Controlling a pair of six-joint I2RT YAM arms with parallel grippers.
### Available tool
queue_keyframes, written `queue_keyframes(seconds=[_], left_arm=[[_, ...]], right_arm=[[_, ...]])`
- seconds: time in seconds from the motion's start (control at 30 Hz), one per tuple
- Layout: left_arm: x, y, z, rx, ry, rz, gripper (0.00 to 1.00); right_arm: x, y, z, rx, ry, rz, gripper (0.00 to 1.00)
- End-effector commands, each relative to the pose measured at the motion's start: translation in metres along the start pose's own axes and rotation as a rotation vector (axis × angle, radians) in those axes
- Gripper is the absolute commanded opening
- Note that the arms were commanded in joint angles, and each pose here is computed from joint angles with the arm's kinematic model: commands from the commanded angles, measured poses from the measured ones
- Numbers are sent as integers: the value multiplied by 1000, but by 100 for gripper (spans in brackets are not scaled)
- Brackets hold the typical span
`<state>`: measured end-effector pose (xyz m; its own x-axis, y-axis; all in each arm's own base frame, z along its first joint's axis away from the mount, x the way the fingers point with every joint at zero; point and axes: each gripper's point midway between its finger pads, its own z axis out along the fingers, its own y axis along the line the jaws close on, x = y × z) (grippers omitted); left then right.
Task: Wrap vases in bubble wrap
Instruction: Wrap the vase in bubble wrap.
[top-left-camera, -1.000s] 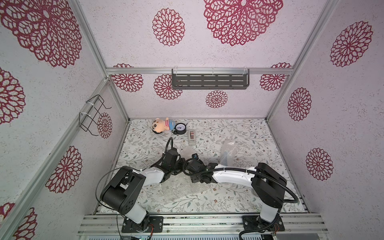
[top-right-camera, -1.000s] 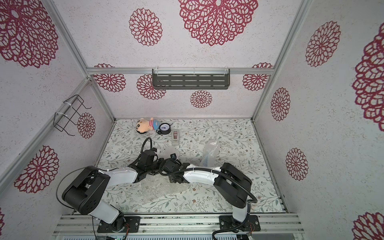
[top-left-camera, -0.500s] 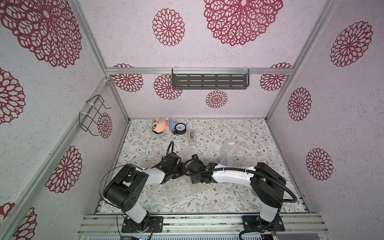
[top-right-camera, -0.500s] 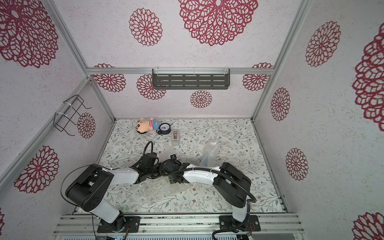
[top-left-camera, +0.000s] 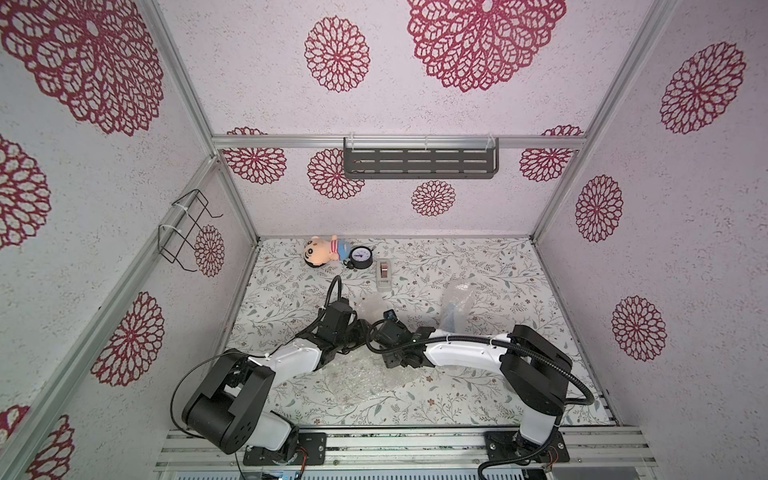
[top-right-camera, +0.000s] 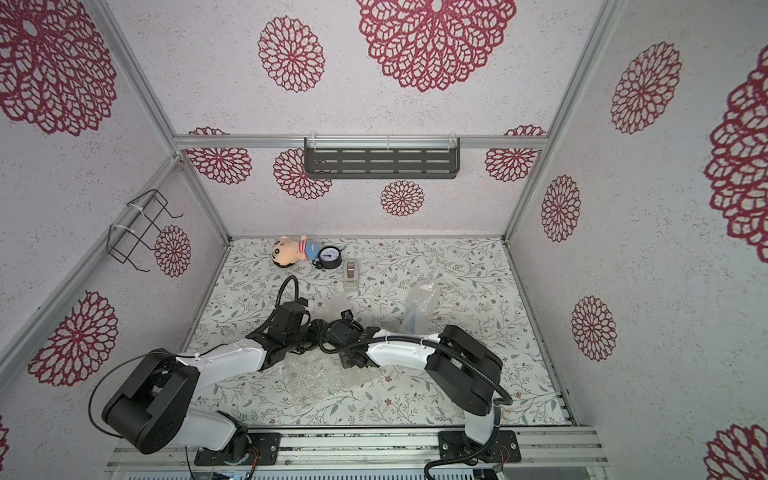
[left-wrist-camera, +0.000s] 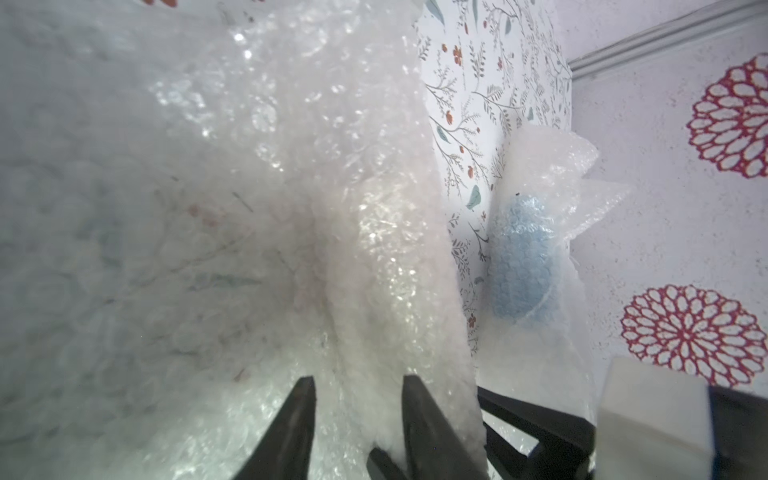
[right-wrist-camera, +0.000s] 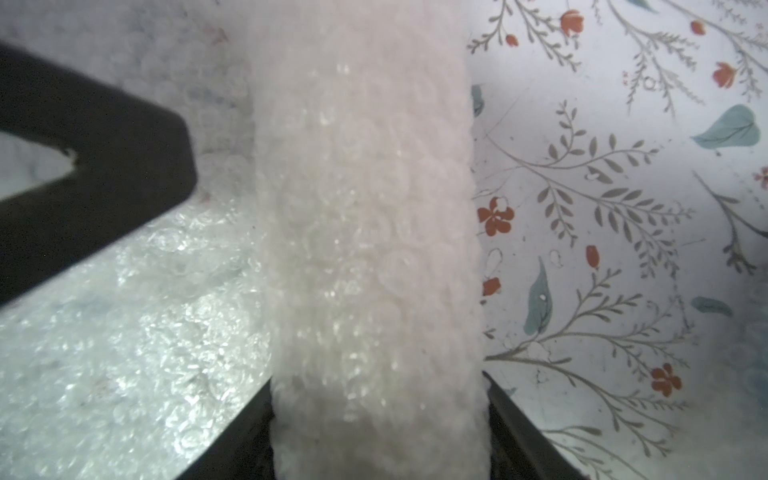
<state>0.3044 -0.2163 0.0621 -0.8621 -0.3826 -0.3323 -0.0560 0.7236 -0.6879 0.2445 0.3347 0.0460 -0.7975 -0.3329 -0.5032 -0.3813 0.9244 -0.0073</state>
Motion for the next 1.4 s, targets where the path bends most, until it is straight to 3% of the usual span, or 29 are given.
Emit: queue_keyframes(seconds=[0.0,0.27,0.57,0.7,0.87,0.97,1.13,1.37], left_arm=[[-8,-23,7,76,-1,-7,51],[-1,-17,30,20,34,26,65],[21,44,22,-209,68,61,61],[27,66,12,-256,64,44,59],[30,86,0,-293,52,21,57],[31,90,-3,-296,51,15,56],[32,95,-7,-294,53,-2,55],[24,85,-9,-260,40,5,54]], right_arm=[[-3,-3,-5,3,-14,-9,69],[-3,-3,-3,5,-23,-5,71],[-14,3,-11,-22,-51,0,79],[-23,12,-30,-82,-82,18,85],[-31,37,-62,-272,-93,69,93],[-32,26,-68,-264,-103,124,94],[-27,-5,-55,-141,-85,157,83],[-16,6,-30,-130,-15,109,67]])
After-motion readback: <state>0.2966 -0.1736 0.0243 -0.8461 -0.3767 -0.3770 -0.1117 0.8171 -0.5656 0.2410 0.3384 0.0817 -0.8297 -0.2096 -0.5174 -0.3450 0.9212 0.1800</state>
